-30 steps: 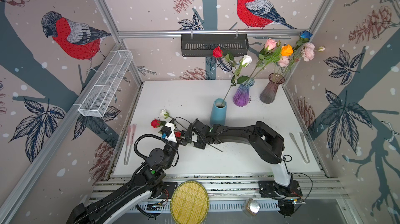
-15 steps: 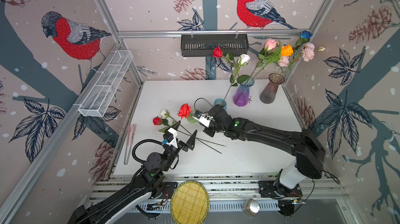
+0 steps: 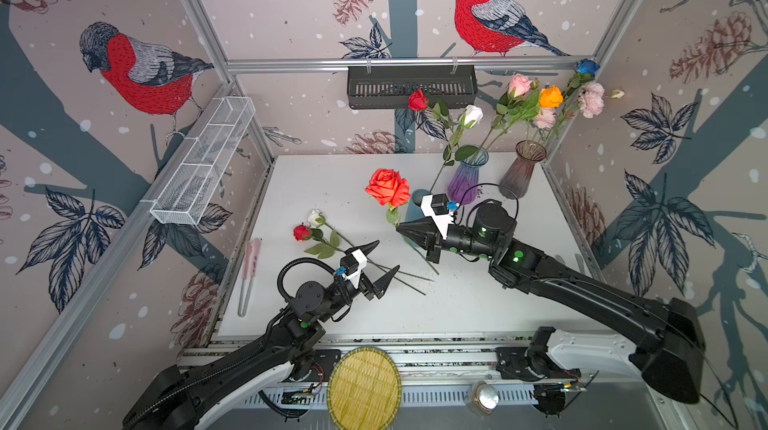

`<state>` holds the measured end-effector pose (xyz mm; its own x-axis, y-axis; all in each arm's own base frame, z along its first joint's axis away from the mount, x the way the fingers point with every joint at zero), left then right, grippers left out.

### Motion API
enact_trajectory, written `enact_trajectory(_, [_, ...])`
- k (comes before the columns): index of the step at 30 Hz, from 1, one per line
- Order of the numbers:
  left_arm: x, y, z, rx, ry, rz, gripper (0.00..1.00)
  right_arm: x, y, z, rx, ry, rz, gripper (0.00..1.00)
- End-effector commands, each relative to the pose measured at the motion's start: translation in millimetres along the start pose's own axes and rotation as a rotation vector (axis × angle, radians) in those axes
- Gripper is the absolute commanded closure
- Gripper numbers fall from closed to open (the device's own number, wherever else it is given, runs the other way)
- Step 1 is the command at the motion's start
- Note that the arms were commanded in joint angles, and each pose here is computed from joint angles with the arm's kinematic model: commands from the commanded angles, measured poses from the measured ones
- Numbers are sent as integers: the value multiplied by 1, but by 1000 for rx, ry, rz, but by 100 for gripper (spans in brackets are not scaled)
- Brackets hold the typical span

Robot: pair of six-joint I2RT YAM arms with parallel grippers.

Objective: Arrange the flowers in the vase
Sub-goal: 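Grasp the red rose stem with the left gripper while the right opens and withdraws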

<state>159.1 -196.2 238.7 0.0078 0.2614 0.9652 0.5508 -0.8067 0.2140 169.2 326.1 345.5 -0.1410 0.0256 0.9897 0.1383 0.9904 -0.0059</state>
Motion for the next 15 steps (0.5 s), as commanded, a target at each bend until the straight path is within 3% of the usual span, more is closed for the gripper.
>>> enact_trajectory(1, [19, 0, -13, -82, 30, -75, 21, 9, 5, 17, 119, 12, -63, 98])
enact_trajectory(15, [25, -4, -13, -73, 32, -96, 30, -16, 33, 32, 263, 18, -38, 98])
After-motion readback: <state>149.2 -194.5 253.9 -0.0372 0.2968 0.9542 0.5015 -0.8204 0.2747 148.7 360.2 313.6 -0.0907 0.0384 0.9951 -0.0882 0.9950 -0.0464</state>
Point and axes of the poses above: each gripper's point midway between its finger pads, its own y axis out along the fingers, its own z axis along the line the jaws close on, x = y × z, the point moved 4 cm from there along -y, back along the fingers, and after that the axes turned 12 degrees about -y, right-handed, at the moved point
